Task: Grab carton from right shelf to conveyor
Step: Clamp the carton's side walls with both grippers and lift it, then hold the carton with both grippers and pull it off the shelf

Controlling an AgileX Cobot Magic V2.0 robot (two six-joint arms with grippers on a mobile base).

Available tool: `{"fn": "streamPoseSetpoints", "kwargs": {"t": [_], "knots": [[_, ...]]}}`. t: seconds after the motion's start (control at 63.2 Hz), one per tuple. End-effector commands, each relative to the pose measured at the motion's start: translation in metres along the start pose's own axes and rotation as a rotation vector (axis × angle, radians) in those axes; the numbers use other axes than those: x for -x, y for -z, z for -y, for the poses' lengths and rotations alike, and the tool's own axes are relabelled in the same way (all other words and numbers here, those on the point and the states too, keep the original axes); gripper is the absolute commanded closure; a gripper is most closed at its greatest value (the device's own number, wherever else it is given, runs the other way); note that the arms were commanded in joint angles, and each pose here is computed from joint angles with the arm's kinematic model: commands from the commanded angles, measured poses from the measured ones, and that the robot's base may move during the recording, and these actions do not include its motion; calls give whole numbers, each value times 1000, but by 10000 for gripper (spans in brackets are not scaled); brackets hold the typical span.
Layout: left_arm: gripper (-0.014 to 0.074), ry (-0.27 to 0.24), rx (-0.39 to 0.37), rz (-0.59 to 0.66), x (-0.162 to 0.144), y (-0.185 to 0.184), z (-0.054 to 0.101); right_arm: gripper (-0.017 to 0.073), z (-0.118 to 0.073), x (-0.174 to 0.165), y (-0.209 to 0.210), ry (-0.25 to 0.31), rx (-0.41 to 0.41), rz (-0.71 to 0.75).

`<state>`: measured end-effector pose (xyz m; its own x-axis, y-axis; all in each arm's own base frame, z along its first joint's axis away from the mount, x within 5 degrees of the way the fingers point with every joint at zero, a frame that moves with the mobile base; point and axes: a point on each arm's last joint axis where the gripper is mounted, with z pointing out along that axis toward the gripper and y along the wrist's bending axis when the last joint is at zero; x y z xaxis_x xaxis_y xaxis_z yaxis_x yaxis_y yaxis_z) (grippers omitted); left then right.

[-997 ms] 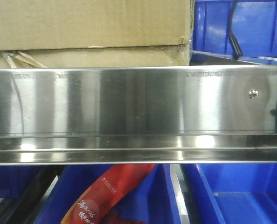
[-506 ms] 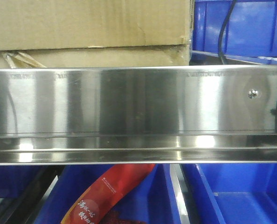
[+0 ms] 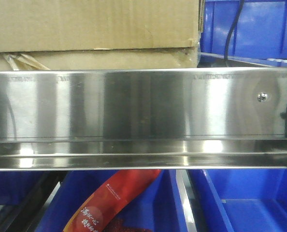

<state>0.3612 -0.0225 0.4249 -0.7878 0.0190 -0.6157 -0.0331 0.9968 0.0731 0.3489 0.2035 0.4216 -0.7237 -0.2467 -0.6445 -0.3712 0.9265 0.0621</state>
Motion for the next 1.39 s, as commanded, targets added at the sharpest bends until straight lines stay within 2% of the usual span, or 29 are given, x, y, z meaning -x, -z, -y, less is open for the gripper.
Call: {"fn": "streamPoseSetpoints", "kwargs": {"t": [0.0, 0.19, 0.396, 0.491, 0.57, 0.649, 0.839, 0.902, 1.013, 1.155, 1.377], "knots": [[604, 13, 3, 49, 2, 16, -4, 627, 1, 3, 21, 10, -3, 53], [604, 44, -78, 138, -4, 62, -3, 627, 4, 2, 70, 4, 12, 151], [610, 23, -143, 242, -16, 113, 12, 627, 8, -4, 123, -3, 28, 254], [610, 14, -142, 278, -22, 129, 17, 627, 10, -8, 137, -4, 32, 278], [610, 12, -170, 300, -26, 141, 24, 627, 11, -15, 147, 13, 31, 284], [610, -13, -211, 318, -31, 152, 34, 627, 13, -25, 151, 16, 28, 267], [610, -65, -282, 312, -41, 160, 58, 627, 18, -55, 156, 19, 19, 210], [610, -75, -303, 289, -46, 157, 66, 627, 20, -63, 158, 20, 18, 198], [610, -122, -319, 228, -59, 146, 79, 627, 22, -71, 170, 19, 20, 215], [610, -128, -316, 192, -67, 139, 82, 627, 22, -72, 175, 18, 25, 236], [610, -133, -296, 202, -66, 140, 79, 627, 22, -72, 175, 17, 30, 238]]}}
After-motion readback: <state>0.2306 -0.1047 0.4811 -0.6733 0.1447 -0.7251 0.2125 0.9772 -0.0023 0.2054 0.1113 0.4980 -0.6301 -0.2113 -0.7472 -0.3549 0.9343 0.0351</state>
